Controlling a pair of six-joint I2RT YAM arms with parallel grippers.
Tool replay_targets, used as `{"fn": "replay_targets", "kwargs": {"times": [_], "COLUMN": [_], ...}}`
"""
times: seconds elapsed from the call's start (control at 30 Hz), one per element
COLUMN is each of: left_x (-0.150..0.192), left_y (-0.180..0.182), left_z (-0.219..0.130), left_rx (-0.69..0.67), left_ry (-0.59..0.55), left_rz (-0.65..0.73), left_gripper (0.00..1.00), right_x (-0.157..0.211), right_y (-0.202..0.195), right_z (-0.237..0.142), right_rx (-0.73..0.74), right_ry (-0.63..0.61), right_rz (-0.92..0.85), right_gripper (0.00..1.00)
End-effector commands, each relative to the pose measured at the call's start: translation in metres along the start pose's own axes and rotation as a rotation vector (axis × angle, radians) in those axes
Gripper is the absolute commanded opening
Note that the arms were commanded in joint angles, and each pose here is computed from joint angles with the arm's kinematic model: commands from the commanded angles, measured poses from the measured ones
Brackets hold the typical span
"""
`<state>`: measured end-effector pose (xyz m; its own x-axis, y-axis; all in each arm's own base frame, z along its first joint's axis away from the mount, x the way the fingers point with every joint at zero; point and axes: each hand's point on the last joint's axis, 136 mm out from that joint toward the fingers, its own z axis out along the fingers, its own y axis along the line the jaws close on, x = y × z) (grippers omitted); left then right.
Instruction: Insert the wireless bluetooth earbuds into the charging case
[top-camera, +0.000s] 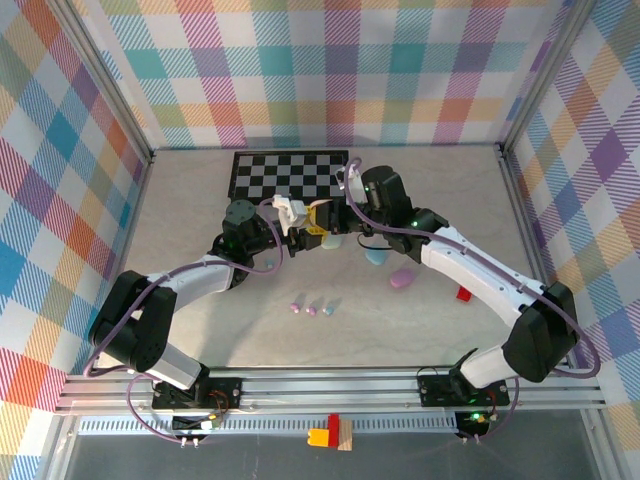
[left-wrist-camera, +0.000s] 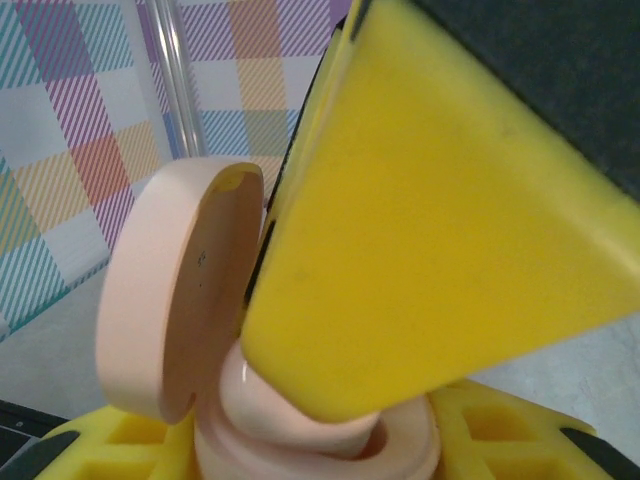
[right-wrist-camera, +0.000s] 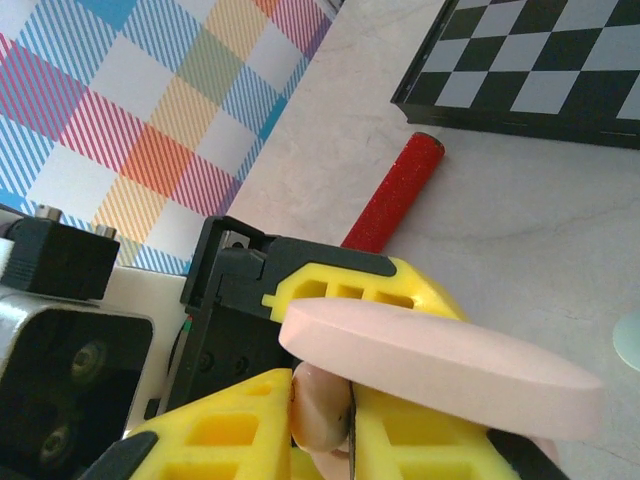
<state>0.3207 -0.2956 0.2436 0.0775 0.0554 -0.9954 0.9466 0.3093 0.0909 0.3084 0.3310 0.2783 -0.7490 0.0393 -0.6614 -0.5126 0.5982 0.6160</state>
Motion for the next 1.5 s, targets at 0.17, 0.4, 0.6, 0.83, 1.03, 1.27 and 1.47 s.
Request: {"fn": "replay_targets", "kwargs": {"times": [0.17,0.4,0.6,0.83,1.03,1.27,1.47], "left_x": [-0.028,-0.030,-0.028,-0.023,-0.018,-0.021,-0.024], "left_y": [0.002,0.004,0.006,0.004,-0.001,-0.003,0.003], "left_z": [0.004,0.003,0.003,0.002,0.000,-0.003,-0.006], "left_rx": [-0.007,-0.016,-0.026,-0.019,-0.003,-0.003,-0.046], "left_ry": [-0.067,-0.069,-0.066,-0.065,-0.038,-0.040,-0.038], "left_rz": [0.009,0.008,0.005,0.032,0.059,0.062,0.013], "left_gripper": [0.40,0.40,0.40,0.40,0.41,0.41,0.41], "right_x": [-0.005,-0.007,-0.021,-0.038,-0.049,-0.048,-0.030], "right_y": [-0.010,-0.020,-0.003,0.025,0.016,0.006,0.001], "right_z": [0.000,-0.008,-0.026,-0.049,-0.036,-0.013,-0.004], "right_rx": [0.054,0.100,0.054,-0.029,0.058,0.107,0.092], "right_ry": [-0.018,-0.031,-0.091,-0.154,-0.080,0.057,0.163], "right_rz": [0.033,0.042,-0.029,-0.129,-0.130,-0.102,-0.071], "right_gripper": [0.21,0.33,0.39,0.42,0.39,0.33,0.33]}}
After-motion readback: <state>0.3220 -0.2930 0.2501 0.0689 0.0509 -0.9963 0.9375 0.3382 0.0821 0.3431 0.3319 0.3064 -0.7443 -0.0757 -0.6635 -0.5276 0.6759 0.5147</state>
